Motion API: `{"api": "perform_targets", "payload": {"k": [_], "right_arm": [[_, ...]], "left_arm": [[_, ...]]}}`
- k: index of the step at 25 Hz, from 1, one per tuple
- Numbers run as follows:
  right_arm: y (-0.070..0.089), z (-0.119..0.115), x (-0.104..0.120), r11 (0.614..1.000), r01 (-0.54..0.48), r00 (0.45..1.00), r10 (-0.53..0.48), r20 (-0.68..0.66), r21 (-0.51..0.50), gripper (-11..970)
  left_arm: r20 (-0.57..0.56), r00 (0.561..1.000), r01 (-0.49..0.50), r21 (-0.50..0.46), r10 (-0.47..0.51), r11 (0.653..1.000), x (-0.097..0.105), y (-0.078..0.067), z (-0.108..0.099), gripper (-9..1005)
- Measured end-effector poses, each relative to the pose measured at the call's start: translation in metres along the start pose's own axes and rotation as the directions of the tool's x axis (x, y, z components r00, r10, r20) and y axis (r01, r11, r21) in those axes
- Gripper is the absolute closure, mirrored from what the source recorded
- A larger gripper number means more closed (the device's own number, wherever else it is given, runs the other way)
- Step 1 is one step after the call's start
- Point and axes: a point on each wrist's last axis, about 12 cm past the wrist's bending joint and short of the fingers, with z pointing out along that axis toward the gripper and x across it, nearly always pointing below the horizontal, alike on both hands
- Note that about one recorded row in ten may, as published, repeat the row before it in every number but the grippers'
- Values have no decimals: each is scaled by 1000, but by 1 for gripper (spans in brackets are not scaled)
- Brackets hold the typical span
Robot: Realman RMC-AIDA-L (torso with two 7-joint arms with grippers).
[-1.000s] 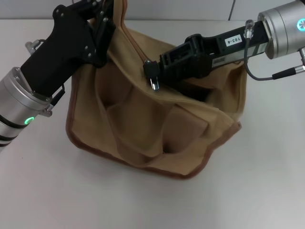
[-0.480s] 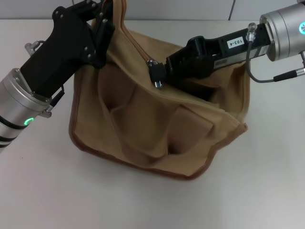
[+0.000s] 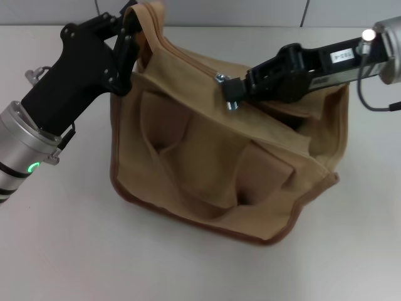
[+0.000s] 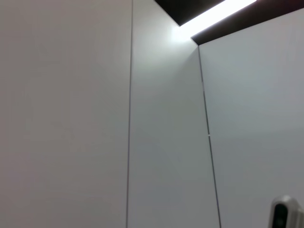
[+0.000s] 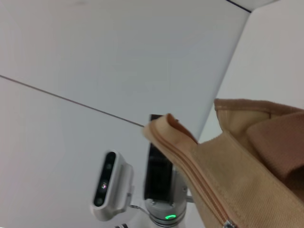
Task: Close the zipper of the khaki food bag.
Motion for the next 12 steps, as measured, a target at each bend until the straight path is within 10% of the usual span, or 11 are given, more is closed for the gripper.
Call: {"api": "perform_targets", "payload": {"k": [12], "right_arm": [[-9, -21, 20, 998, -51, 998, 52, 30, -35, 958]], "left_arm": [[-57, 997, -57, -145, 49, 988, 9, 3, -17, 975]]}}
